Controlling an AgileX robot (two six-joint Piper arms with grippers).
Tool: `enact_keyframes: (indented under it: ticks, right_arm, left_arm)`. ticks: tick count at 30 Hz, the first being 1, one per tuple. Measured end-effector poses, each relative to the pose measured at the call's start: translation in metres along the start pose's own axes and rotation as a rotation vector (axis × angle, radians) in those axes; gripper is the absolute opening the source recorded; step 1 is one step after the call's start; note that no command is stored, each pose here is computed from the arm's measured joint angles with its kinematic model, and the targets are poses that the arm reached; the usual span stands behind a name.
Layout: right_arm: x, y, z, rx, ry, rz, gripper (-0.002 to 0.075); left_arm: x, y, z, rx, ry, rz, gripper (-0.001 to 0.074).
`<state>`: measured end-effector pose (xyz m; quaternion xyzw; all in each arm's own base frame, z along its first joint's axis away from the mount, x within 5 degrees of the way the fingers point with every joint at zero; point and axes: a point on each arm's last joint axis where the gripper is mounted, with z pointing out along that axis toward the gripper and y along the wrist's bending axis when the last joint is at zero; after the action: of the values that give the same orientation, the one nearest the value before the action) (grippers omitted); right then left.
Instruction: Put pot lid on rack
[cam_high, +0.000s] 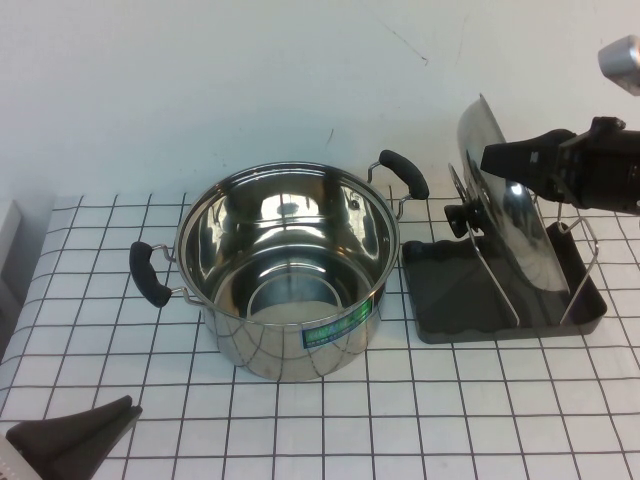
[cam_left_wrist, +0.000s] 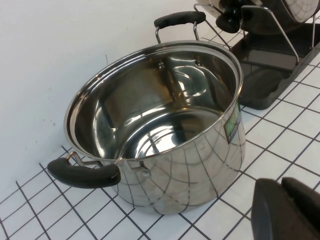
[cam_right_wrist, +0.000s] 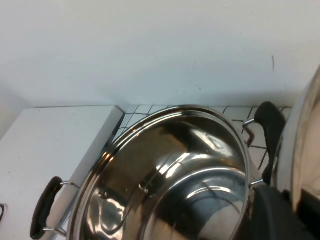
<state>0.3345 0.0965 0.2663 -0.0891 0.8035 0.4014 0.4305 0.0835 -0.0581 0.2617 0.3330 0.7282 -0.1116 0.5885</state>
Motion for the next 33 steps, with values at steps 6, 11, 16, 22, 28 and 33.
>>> enact_keyframes:
  ticks: [6,11,16,22,28,33]
  right_arm:
    - [0.001,-0.001,0.001,-0.003,0.001,0.007,0.0091]
    - [0.001,-0.002,0.002,-0.002,0.003,0.009,0.0258]
    - [0.001,-0.002,0.002,-0.002,0.003,0.009,0.0417]
    - [0.001,-0.004,0.001,0.007,0.0,0.01,0.0468]
    - [-0.006,-0.015,-0.01,0.002,-0.025,0.029,0.0471]
    - [-0.011,-0.025,-0.024,-0.038,-0.038,0.058,0.0472]
  left_arm:
    - [0.006,-0.001,0.002,-0.011,-0.006,-0.002,-0.0001]
    - [0.007,-0.001,0.002,-0.014,-0.009,-0.006,-0.0001]
    - [0.007,-0.001,0.002,-0.014,-0.009,-0.006,-0.0001]
    - [0.007,-0.001,0.002,-0.014,-0.009,-0.008,-0.0002]
    - [0.007,-0.001,0.002,-0.014,-0.009,-0.008,-0.0002]
    - [0.007,-0.001,0.002,-0.014,-0.009,-0.008,-0.0002]
